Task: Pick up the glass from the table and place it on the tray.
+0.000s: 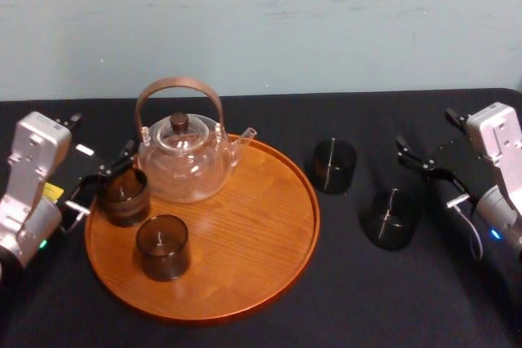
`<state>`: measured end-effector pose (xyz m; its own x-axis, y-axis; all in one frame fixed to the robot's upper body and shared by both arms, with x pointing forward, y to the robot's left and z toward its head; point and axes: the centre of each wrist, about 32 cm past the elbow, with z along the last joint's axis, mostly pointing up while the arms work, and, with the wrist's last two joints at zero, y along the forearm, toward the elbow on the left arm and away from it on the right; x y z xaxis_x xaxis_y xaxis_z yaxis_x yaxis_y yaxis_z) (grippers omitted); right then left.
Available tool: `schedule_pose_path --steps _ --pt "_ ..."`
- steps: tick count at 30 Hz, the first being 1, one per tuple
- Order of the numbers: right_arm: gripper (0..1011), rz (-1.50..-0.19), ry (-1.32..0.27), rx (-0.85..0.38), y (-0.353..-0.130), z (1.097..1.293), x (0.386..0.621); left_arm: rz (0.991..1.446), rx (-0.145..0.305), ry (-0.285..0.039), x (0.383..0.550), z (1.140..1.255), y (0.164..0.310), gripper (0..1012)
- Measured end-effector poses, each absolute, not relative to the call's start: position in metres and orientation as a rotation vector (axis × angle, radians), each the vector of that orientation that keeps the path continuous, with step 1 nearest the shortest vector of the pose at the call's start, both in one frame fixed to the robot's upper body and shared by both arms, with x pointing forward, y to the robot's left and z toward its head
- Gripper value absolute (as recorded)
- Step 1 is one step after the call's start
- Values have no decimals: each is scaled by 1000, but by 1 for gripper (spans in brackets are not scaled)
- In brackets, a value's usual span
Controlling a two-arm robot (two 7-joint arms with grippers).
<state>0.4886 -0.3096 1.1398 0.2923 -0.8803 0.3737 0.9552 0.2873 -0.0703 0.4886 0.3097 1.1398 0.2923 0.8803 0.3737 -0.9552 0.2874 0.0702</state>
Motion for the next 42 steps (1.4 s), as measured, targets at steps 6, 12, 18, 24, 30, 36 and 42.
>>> schedule_pose_path --steps 6,12,18,24,30,36,42 --pt "1002 -1248 -285 -304 -310 1140 489 1248 304 -285 489 1140 310 1001" --pt "1002 -1248 -285 -304 -310 1140 489 1248 304 -285 489 1140 310 1001" --pt "1002 -1248 -285 -305 -310 1140 489 1248 304 -285 489 1140 310 1001" --pt "1002 -1248 -285 -304 -310 1140 489 1248 304 -285 489 1140 310 1001" --pt "1002 -1248 -285 -304 -310 1140 489 1248 304 -285 489 1140 310 1001" --pt "1002 -1248 -285 -304 -310 1140 489 1248 304 -285 489 1140 310 1001" --pt "1002 -1248 -285 -304 -310 1140 489 1248 304 -285 489 1140 310 1001"
